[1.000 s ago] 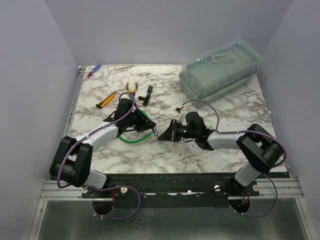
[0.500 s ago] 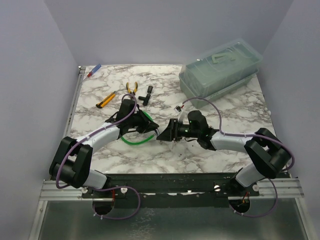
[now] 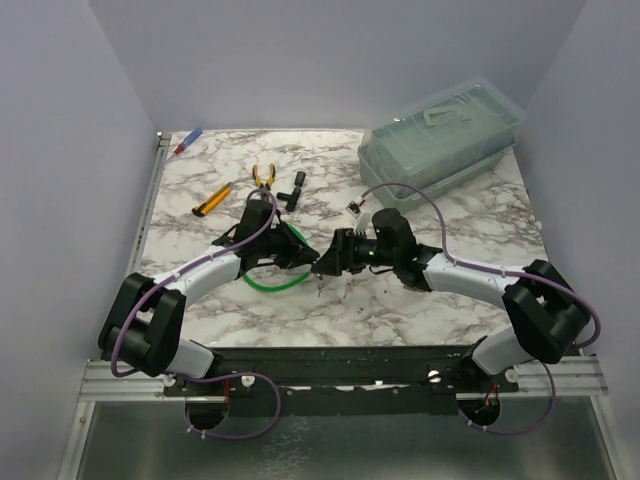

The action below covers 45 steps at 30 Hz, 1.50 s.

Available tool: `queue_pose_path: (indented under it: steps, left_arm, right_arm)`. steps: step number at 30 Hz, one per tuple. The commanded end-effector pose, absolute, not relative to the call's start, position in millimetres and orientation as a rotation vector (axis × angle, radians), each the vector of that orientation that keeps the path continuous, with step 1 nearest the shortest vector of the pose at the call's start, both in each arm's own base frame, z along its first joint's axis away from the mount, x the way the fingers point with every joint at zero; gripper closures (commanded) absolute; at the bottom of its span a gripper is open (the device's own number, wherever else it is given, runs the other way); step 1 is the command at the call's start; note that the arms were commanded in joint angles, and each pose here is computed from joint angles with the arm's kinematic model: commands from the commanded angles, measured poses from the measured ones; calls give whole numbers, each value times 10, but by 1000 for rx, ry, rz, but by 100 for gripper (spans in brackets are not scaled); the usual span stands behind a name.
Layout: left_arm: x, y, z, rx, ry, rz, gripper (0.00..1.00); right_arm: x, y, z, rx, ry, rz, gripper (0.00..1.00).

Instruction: Unlock with the key

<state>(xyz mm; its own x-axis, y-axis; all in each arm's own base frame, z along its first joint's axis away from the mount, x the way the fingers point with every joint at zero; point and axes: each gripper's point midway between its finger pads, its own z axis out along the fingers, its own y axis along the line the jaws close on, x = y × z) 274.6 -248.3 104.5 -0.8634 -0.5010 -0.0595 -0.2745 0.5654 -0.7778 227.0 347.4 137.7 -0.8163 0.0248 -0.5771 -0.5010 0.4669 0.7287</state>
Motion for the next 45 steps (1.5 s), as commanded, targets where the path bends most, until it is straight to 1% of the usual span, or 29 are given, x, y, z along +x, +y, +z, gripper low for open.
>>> queue_pose_path:
  steps: [1,10,18,23,25,28,33,45]
  left_arm:
    - [2716,-2605,1220,-598,2511,-1263,100]
    - [2722,-2632,1233,-589,2497,-1262,100]
    - [2792,-2639,1248,-605,2480,-1251,100]
    - [2836,-2655,1304,-600,2464,-1256,100]
    - [2845,-2660,1311,-602,2463,-1258,100]
    - [2855,-2665,1311,-601,2463,-1258,100]
    - [2867,-2678,1328,-597,2458,-1264,100]
    - [2874,-2689,1354,-598,2451,-1278,100]
  right_arm:
    - [2308,3505,1248,-419,2257,1314,27]
    - [2309,3575,1181,-428,2282,1344,32]
    - [2250,3435,1202,-414,2286,1285,29]
    - [2209,3344,1201,-378,2291,1263,30]
    - [2184,3328,1203,-369,2291,1269,33]
    - [2130,3304,1166,-359,2307,1280,41]
    - [2060,3280,1124,-349,2316,1291,50]
    - [2085,3379,1109,-359,2307,1308,73]
